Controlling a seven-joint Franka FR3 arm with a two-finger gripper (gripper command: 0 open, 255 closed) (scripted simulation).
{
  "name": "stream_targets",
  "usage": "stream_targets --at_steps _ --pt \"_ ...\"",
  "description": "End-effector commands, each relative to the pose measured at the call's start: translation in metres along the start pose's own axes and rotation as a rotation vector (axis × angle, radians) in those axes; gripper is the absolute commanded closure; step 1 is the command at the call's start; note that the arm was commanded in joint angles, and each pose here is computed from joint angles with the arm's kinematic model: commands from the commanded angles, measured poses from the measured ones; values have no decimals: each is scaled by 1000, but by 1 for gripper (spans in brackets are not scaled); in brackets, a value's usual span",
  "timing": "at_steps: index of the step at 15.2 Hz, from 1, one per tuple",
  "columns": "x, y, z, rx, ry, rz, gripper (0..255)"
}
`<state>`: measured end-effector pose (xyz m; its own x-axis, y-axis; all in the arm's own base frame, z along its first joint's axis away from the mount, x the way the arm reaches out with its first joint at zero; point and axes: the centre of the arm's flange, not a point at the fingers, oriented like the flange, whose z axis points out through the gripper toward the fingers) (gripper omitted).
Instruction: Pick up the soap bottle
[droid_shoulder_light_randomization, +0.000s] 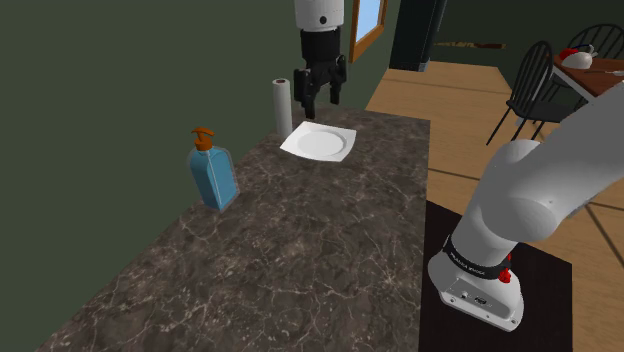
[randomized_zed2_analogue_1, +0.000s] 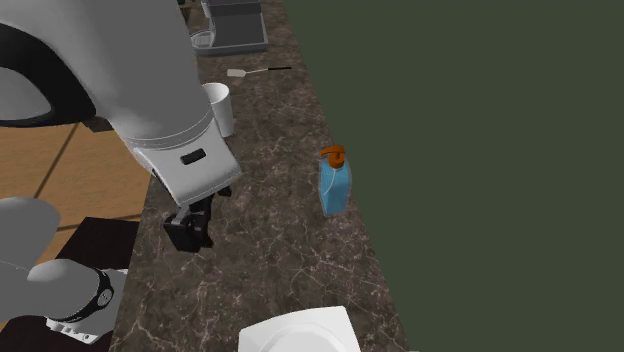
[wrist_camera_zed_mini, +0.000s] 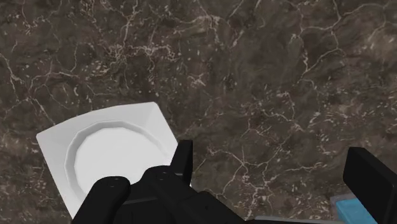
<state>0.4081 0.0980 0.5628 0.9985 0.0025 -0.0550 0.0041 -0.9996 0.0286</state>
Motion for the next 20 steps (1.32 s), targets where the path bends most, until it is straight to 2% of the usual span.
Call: stream_targets --at_steps 1,20 --pt "17 -19 1 3 4 -3 0" --pt "185 -198 3 17 44 -29 0"
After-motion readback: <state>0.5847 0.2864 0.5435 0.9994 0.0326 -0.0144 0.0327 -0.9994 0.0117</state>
